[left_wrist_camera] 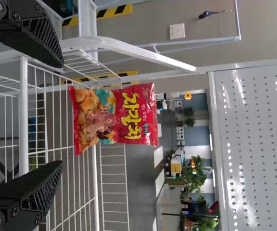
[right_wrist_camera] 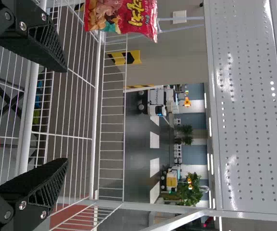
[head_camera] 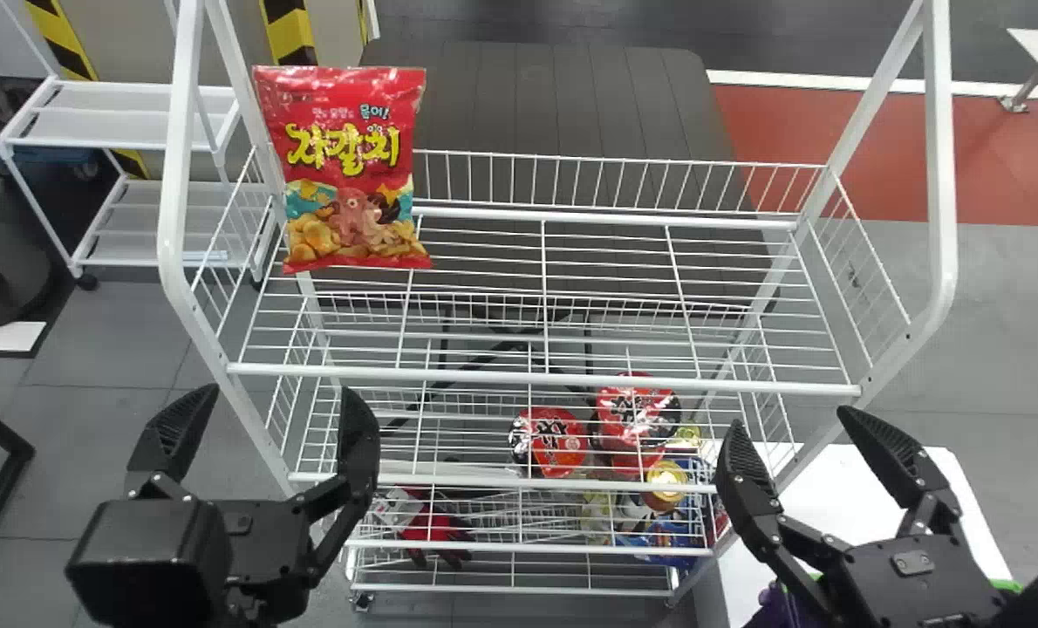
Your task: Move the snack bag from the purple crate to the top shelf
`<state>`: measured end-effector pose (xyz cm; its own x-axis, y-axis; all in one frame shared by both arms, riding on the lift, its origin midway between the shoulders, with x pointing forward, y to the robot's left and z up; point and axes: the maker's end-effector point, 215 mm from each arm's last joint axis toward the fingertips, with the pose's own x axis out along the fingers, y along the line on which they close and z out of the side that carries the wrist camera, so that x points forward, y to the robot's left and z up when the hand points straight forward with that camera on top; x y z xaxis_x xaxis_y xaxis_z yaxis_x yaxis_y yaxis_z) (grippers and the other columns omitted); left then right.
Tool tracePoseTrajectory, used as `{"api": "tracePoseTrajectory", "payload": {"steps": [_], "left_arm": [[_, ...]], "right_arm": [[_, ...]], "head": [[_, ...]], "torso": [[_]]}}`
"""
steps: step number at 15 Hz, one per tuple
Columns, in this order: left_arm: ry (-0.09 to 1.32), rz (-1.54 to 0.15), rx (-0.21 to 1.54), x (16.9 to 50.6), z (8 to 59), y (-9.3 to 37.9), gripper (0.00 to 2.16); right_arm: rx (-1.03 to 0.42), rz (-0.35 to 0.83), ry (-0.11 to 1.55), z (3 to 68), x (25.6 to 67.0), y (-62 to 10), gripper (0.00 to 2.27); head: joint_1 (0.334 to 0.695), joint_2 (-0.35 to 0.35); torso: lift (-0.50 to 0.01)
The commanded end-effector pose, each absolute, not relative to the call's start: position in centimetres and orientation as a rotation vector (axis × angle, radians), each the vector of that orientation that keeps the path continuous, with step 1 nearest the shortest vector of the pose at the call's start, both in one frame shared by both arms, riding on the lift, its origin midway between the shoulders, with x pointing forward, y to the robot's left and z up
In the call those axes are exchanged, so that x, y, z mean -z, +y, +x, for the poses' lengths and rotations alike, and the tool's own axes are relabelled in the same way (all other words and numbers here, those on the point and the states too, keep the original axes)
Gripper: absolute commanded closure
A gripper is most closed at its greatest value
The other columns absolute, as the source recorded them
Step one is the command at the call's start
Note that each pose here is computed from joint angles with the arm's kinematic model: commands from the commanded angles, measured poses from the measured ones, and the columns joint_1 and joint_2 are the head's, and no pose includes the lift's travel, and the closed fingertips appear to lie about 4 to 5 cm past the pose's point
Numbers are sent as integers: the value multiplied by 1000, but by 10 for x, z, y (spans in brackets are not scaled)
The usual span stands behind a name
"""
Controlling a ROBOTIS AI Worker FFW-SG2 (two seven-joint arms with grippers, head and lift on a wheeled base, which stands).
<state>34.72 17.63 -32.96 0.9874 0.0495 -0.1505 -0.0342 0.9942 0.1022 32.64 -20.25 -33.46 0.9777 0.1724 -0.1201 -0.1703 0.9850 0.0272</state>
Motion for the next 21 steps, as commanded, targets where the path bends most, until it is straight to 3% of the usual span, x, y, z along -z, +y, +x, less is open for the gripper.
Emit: {"api": "tracePoseTrajectory", "payload": {"steps": [1,21], "left_arm": [[151,99,-47,329,347,177,107],[152,107,-60,329,352,184,107]], "right_arm": [[-181,16,117,327,333,-202,174],[-191,12,138,327,336,-199,174]], "head": [[695,-46],[695,-30]], "torso": [[0],[0]]}}
